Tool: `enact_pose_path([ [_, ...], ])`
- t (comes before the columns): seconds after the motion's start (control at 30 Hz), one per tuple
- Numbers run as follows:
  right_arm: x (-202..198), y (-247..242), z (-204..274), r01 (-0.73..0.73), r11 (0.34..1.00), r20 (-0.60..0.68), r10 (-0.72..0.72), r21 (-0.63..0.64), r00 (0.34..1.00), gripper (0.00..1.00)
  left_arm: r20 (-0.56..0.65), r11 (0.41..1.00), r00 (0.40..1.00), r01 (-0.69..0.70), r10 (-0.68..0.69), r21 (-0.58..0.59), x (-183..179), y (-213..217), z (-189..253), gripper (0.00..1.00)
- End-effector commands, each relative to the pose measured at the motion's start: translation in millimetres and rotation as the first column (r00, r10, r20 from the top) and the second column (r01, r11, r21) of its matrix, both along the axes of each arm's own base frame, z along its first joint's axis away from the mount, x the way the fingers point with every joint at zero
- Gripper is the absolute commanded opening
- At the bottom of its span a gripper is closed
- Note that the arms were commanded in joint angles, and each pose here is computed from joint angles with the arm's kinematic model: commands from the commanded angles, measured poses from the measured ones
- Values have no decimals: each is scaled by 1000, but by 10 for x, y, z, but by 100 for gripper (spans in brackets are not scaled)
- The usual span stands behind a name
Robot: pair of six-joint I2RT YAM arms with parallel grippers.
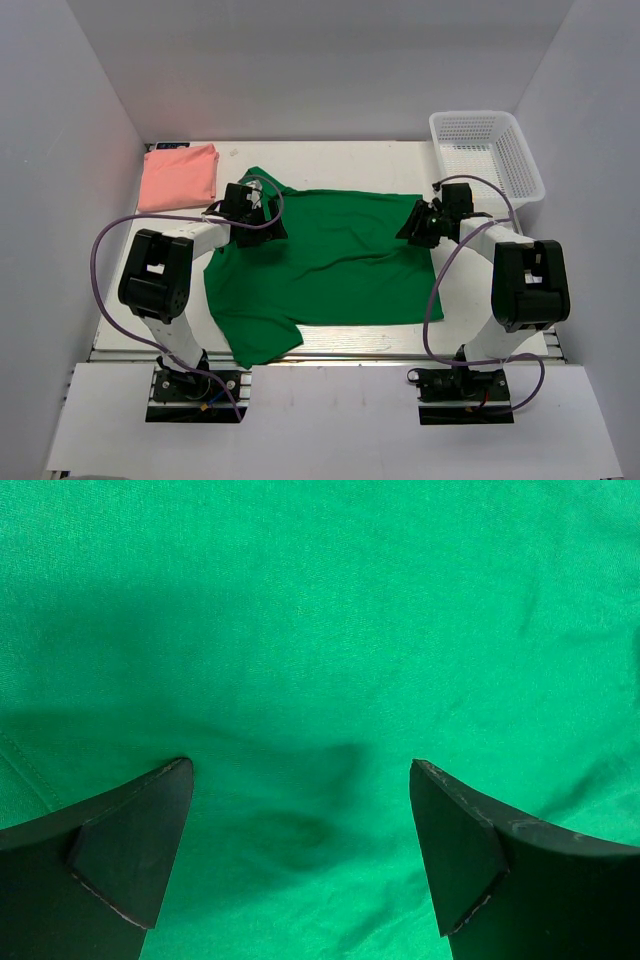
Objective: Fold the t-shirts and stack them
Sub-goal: Flatten out the tshirt
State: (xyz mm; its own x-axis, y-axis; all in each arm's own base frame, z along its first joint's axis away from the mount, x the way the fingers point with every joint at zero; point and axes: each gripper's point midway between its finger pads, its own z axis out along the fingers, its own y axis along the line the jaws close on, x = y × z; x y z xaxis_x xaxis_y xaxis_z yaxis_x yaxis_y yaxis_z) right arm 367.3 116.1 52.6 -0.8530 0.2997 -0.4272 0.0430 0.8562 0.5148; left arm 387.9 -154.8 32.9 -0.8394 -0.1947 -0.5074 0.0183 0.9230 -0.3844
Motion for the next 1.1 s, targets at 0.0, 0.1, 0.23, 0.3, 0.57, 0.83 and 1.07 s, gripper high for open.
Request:
enact_pose_path([
  [0.0, 120, 78, 110, -31, 998, 52, 28, 47, 998, 46, -80, 999, 997, -2, 5, 41, -139, 86, -240, 100],
  [0.1, 139, 75, 58, -28, 999, 34, 27, 43, 999, 32, -80, 999, 997, -2, 5, 41, -139, 86, -240, 100],
  [0.23, 168, -112, -2, 35, 998, 15, -34, -62, 999, 34, -85, 998, 996, -13, 18, 61, -159, 129, -233, 100],
  [0.3, 184, -188, 80, 52, 994, 44, -48, -98, 998, 37, -94, 998, 995, -12, 18, 63, -191, 138, -262, 100],
  [0.57, -56, -460, 166, 120, 971, 61, -109, -206, 992, 48, -99, 999, 995, -2, 7, 49, -217, 112, -280, 100],
  [0.83, -83, -397, -37, 83, 982, -3, -84, -171, 996, 49, -107, 998, 994, 6, 0, 56, -228, 119, -321, 100],
  [1.07, -26, -227, -136, 23, 995, -35, -26, -96, 999, 30, -107, 998, 994, 6, 0, 56, -228, 119, -321, 100],
])
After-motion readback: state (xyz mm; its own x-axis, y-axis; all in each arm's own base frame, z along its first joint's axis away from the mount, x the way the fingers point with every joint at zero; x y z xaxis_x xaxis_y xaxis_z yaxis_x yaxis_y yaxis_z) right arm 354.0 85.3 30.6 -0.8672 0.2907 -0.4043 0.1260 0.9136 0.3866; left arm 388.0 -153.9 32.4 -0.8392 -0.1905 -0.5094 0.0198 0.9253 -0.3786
